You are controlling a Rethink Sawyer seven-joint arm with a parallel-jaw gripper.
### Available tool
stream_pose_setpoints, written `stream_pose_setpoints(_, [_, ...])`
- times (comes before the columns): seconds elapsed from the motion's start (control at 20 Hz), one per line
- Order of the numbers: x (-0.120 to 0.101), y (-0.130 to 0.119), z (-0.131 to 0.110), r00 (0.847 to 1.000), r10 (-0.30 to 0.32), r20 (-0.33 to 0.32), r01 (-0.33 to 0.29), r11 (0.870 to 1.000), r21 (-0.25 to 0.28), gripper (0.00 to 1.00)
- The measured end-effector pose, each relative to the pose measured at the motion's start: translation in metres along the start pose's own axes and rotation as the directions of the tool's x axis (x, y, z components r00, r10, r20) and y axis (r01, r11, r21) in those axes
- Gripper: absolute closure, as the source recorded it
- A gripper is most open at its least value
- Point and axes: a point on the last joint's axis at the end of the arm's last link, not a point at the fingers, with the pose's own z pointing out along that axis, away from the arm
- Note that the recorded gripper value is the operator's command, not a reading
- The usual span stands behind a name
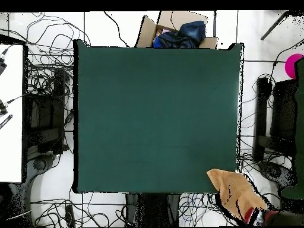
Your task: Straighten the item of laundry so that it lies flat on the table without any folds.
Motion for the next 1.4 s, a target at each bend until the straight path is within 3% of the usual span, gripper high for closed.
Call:
stream_pose_setpoints(0.05, [-0.005,0.021,0.005,0.999,-0.031,0.016,0.031,1.0,-0.001,1.0])
stream_pose_setpoints(0.15, [-0.006,0.027,0.006,0.999,-0.041,0.02,0.041,0.999,-0.001,1.0])
stream_pose_setpoints(0.35, [-0.016,0.074,0.022,0.995,-0.088,0.046,0.088,0.996,0.002,1.0])
stream_pose_setpoints(0.7, [-0.027,0.125,0.057,0.992,-0.113,0.049,0.108,0.99,0.091,1.0])
stream_pose_setpoints(0.95, [-0.023,0.166,0.092,0.997,-0.066,0.037,0.06,0.988,0.142,1.0])
stream_pose_setpoints(1.4, [0.0,0.234,0.128,0.999,0.037,0.01,-0.038,0.981,0.192,1.0])
